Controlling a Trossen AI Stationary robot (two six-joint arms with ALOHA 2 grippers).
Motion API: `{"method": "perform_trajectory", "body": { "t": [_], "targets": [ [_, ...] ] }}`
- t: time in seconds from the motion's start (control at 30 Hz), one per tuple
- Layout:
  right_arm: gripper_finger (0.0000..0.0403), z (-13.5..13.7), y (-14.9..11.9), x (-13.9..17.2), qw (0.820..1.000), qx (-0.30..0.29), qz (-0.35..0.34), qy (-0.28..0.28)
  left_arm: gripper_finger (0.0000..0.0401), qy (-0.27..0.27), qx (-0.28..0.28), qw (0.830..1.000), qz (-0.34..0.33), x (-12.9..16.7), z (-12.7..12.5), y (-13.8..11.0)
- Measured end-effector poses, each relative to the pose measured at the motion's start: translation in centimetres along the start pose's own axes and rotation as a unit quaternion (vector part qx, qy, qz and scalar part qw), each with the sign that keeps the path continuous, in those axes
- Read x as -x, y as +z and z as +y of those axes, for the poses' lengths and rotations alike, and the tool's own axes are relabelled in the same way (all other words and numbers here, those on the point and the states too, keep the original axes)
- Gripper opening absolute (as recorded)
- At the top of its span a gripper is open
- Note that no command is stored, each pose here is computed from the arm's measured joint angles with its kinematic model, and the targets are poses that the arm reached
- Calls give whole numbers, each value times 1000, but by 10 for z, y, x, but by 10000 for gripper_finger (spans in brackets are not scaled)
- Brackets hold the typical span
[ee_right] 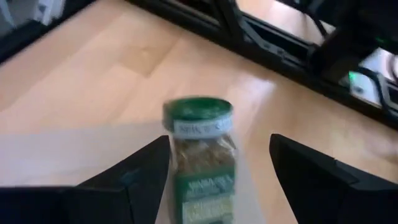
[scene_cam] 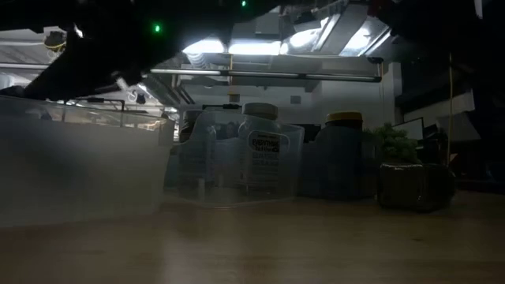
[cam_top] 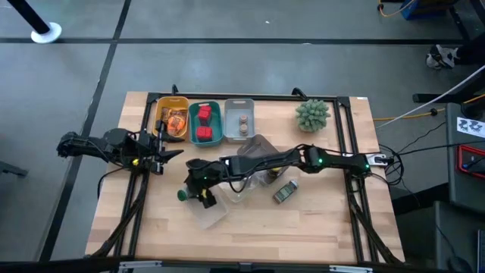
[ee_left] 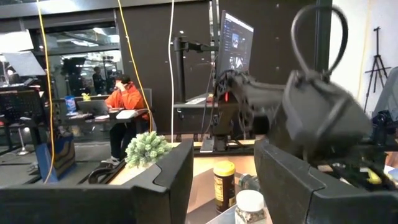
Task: Sort spices by type
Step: Put the green seasoning bottle into the bottom transparent bin
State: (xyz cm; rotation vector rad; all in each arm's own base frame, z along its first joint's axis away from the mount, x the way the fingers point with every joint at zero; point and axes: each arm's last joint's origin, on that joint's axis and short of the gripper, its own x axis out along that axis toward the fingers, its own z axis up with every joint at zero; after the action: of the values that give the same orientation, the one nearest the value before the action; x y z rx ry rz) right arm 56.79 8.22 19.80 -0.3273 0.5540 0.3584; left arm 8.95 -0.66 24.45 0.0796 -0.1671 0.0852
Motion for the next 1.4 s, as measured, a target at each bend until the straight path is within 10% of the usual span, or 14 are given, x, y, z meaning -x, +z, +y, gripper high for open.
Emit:
{"method": "perform_trajectory", "body": {
  "t": [0.67,1.1,1.4],
  "targets": [
    [276,3,6,52,987,-35,155,6,155,-2,-1,1000,19,0,0,-4],
    [275,4,56,141,984,-106,143,-25,155,-56,-12,995,84,1,-4,-17],
    [275,18,59,206,943,-231,237,-24,155,-72,-13,993,94,0,-6,-19]
  ]
}}
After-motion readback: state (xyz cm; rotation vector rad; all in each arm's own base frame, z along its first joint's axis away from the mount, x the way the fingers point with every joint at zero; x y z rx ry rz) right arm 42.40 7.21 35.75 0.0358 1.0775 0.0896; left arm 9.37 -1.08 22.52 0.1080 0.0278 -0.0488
